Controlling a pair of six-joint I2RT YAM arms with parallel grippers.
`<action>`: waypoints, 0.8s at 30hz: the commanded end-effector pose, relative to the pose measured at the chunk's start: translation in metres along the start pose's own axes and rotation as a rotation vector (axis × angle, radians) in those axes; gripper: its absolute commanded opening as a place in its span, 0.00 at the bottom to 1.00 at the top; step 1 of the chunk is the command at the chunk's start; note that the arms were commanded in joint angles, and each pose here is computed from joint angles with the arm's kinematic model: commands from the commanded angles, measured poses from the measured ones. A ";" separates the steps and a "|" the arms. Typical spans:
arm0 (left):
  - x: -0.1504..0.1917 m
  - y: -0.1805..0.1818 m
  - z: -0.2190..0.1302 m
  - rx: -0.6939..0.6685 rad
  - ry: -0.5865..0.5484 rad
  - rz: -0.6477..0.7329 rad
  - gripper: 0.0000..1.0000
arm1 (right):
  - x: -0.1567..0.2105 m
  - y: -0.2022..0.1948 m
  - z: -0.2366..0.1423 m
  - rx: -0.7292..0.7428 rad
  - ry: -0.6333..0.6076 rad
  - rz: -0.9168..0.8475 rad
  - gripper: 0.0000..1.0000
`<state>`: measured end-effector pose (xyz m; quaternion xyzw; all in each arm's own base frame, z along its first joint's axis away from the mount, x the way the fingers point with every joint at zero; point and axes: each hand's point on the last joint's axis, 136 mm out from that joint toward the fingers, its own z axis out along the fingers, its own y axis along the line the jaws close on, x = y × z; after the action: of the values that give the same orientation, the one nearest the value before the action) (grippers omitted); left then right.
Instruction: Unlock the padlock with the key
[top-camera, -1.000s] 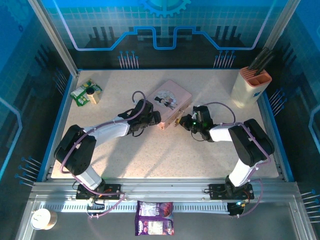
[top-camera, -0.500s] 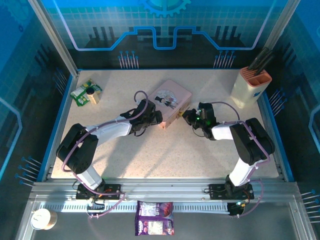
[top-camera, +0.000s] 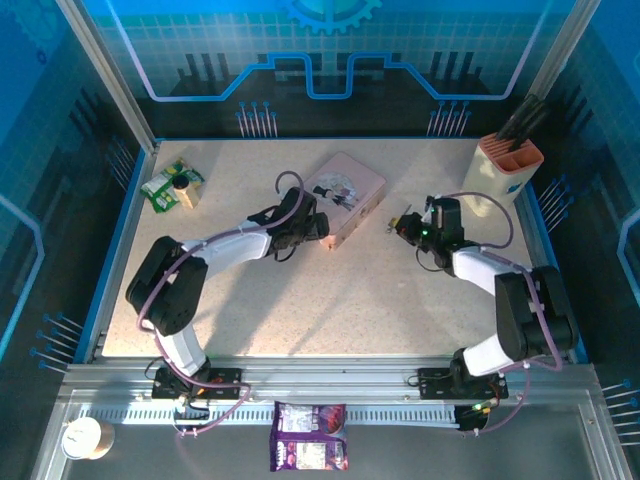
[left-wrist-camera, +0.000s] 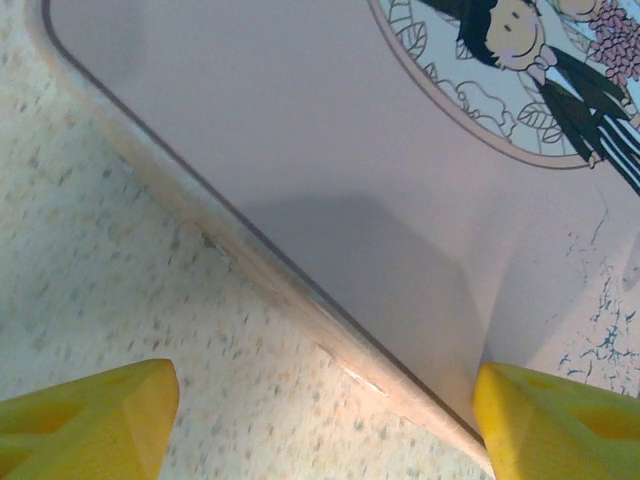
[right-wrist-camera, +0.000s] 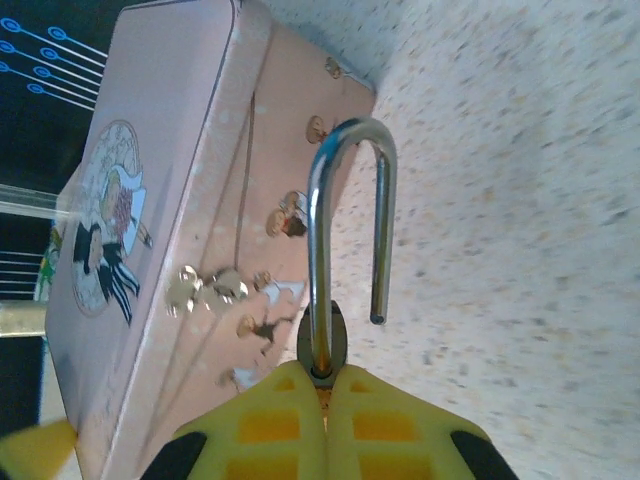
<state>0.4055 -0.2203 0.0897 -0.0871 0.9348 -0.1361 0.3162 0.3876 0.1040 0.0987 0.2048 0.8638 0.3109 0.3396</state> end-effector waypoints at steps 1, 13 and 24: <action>0.002 0.021 0.025 -0.093 0.057 0.077 0.78 | 0.016 -0.020 -0.022 0.039 0.098 -0.117 0.00; -0.061 -0.010 0.058 -0.089 0.002 0.170 0.80 | 0.060 -0.027 -0.052 0.011 0.239 -0.178 0.00; -0.085 -0.023 -0.012 -0.046 -0.115 0.167 0.89 | 0.094 -0.014 -0.034 -0.006 0.357 -0.260 0.00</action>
<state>0.4833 -0.2302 0.1129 -0.0252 0.9355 -0.0828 0.3425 0.2986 0.1236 0.0670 0.0581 0.9265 0.2928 0.2290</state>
